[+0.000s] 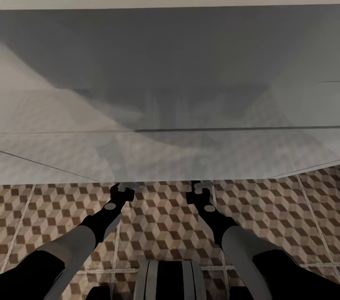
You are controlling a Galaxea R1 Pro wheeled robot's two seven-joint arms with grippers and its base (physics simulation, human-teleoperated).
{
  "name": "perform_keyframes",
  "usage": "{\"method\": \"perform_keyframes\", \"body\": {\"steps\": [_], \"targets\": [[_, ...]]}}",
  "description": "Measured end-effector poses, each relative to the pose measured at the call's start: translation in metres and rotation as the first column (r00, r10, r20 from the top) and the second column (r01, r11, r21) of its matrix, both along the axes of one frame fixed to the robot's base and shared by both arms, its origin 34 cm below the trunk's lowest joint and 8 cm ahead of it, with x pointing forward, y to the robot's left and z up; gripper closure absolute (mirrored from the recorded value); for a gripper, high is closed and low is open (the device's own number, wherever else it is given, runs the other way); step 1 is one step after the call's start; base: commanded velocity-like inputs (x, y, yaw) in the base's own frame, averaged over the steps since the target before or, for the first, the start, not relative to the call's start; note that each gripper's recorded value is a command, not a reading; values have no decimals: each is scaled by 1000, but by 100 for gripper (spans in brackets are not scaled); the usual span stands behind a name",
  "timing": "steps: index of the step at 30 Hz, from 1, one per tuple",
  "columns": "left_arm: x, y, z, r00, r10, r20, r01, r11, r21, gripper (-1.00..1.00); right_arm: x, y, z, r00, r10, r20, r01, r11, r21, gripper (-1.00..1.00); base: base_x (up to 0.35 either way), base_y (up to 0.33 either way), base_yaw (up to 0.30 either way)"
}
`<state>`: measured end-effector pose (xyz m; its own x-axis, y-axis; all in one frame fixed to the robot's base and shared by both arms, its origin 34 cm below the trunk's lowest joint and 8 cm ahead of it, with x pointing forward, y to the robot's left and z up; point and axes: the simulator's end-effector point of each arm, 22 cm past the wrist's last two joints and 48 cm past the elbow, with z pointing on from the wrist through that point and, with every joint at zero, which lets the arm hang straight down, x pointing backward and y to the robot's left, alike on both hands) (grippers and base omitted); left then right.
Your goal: Take the four mousetraps from the cabinet in the bathroom and place them on the bathroom floor. Make sure all four end up on the same floor surface, and ensure that at least two of them are either under or directly next to the same bathroom sink.
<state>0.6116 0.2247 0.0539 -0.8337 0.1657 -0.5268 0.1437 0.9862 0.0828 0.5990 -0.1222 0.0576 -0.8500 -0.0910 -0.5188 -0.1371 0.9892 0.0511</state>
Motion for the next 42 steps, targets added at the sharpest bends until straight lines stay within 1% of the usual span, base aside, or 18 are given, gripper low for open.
{"method": "perform_keyframes", "body": {"steps": [13, 24, 31, 36, 42], "targets": [[0, 0, 0, 1000, 0, 0, 0, 1000, 0, 100, 3, 3, 2, 1000, 6, 7, -6, 1000, 8, 100, 0, 0, 0], [1, 0, 0, 1000, 2, 3, -2, 1000, -1, 100, 5, 2, 3, 1000, 8, 13, -8, 1000, 2, 100, 0, 0, 0], [1, 6, 0, 1000, 5, 5, -5, 1000, 7, 100, 11, 2, 5, 1000, 8, 22, -8, 1000, 0, 100, 0, 0, 0], [1, 15, 0, 1000, 8, 5, -8, 1000, 17, 100, 11, 2, 5, 1000, 8, 23, -8, 1000, 0, 100, 0, 0, 0], [2, 15, 1, 1000, 8, 6, -8, 1000, 16, 100, 11, 2, 5, 1000, 8, 23, -8, 1000, 0, 100, 0, 0, 0]]}}
